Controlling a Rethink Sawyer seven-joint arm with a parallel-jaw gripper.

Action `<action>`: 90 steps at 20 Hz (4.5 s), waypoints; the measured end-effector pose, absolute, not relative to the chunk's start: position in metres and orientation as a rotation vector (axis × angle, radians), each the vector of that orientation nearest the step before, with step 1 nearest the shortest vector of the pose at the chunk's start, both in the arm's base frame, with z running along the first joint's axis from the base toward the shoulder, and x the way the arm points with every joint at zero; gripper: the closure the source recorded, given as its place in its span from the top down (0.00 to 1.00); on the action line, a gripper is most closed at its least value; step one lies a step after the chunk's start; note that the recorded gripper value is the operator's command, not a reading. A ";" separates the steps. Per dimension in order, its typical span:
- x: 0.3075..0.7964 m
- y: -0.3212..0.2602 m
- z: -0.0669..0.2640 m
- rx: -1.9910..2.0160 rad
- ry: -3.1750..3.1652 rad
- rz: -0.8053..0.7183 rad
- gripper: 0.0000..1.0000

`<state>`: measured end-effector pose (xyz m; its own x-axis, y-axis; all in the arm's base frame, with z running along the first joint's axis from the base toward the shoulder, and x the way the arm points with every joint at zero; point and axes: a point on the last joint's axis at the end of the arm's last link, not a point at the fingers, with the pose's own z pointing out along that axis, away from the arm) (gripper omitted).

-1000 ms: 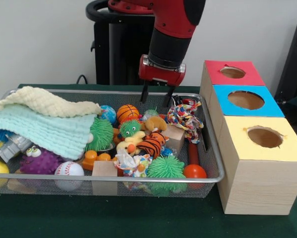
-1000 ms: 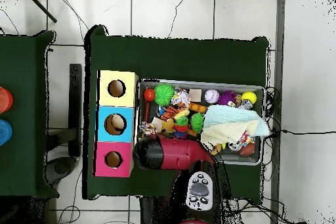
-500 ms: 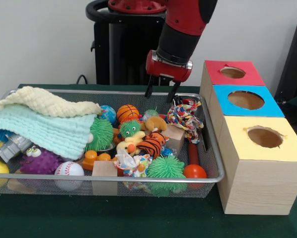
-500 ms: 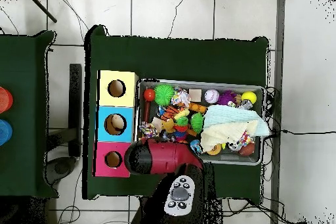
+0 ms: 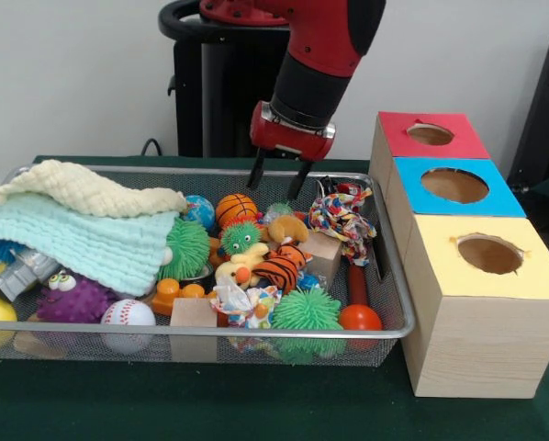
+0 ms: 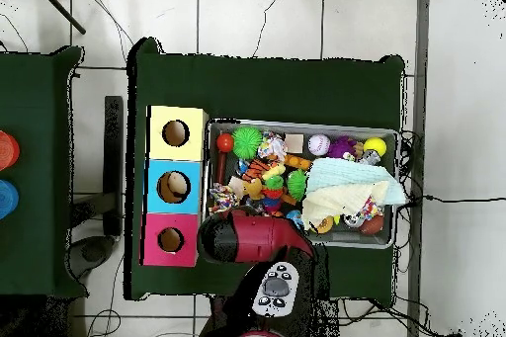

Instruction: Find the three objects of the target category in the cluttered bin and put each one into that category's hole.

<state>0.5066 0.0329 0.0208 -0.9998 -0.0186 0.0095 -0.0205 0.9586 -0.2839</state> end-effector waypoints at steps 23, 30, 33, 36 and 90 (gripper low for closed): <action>0.535 0.018 0.012 0.038 -3.192 0.489 1.00; 0.535 0.017 0.012 0.036 -3.192 0.489 1.00; 0.535 0.017 0.012 0.036 -3.192 0.489 1.00; 0.535 0.017 0.012 0.036 -3.192 0.489 1.00; 0.541 0.017 0.006 -0.083 -3.175 0.297 1.00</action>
<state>0.5414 0.0171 0.0060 -0.9975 0.0475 -0.0527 0.0564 0.9814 -0.1837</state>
